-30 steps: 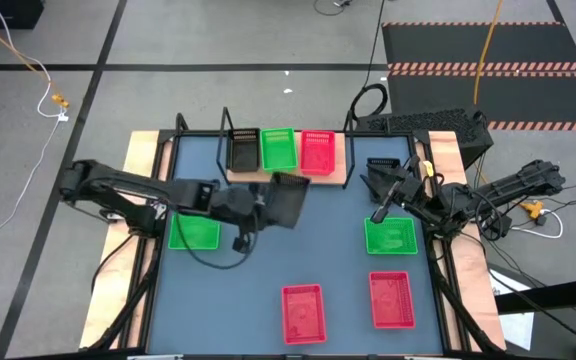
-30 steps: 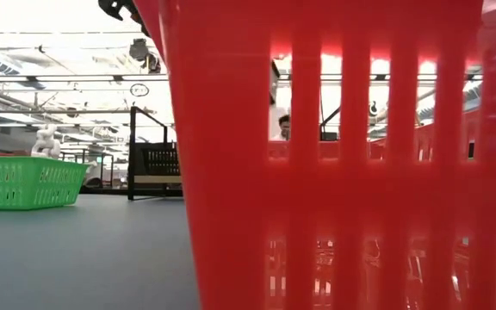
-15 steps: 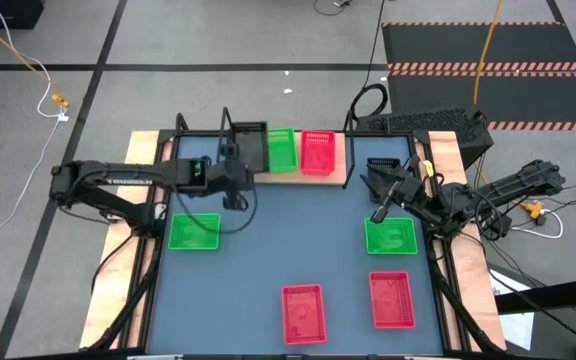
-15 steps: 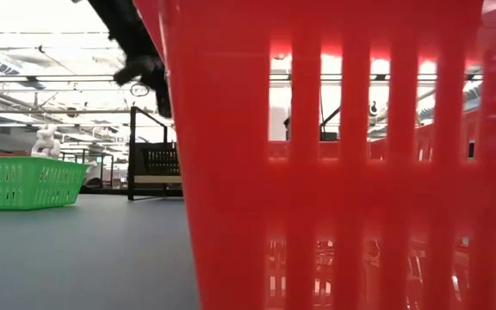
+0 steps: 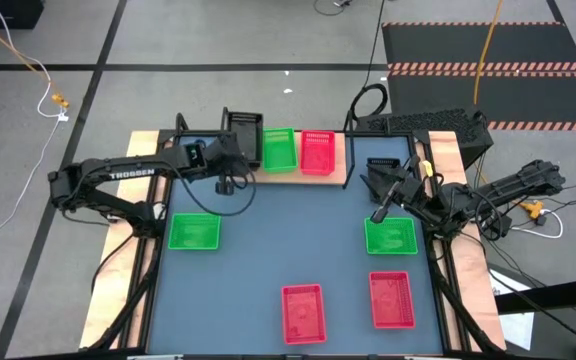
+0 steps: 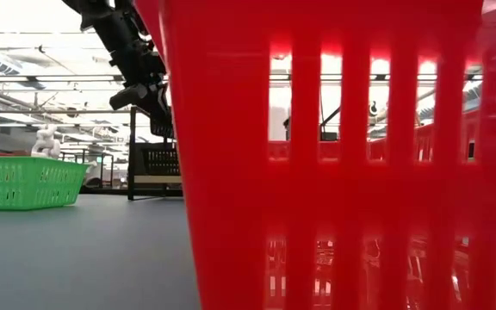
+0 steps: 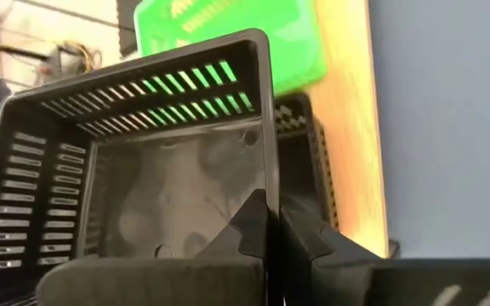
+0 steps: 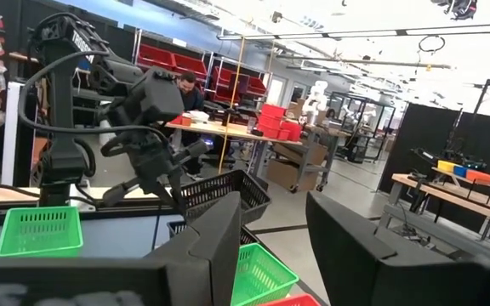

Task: Stack baskets on shelf by color
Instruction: Stack the left black bin on top of the black bin on the shelf

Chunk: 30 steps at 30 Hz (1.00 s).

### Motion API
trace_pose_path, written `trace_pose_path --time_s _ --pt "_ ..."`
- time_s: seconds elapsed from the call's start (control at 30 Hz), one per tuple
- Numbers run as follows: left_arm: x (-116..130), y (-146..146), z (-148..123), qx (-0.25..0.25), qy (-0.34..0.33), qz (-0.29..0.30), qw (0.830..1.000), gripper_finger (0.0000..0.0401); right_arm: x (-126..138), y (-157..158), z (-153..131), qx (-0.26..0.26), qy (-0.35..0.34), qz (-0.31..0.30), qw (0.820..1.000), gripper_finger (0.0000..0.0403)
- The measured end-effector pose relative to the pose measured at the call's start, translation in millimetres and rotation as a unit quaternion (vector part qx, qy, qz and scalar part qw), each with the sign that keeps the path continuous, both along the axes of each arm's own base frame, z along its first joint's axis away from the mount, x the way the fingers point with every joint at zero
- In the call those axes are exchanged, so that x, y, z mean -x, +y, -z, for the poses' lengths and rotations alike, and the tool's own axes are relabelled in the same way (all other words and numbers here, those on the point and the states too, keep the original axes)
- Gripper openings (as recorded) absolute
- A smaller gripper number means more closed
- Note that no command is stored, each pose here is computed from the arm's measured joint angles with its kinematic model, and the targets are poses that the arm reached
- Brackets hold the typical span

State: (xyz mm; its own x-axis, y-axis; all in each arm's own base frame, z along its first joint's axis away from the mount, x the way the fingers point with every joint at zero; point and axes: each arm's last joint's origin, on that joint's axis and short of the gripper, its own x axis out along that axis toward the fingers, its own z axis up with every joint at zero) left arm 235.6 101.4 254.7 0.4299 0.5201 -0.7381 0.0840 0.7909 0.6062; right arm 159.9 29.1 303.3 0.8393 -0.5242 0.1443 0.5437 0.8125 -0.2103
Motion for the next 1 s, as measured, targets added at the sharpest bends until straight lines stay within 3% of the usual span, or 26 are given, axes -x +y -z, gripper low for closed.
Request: trace_pose_path --time_s 0.2,0.5,0.77,1.0 --pt "5 4 3 0.051 -0.002 -0.005 0.999 0.0020 0 0 0 -0.002 -0.001 0.000 1.000 0.0130" --pt "9 14 3 0.070 -0.018 -0.030 0.997 0.0007 0 0 0 -0.002 0.000 0.000 1.000 0.0130" --pt "11 15 4 0.085 -0.018 -0.023 0.996 0.0056 0 0 0 -0.002 0.000 0.000 1.000 0.0130" --pt "9 15 3 0.095 -0.037 -0.029 0.994 0.0065 0 0 0 -0.002 0.000 0.000 1.000 0.0130"
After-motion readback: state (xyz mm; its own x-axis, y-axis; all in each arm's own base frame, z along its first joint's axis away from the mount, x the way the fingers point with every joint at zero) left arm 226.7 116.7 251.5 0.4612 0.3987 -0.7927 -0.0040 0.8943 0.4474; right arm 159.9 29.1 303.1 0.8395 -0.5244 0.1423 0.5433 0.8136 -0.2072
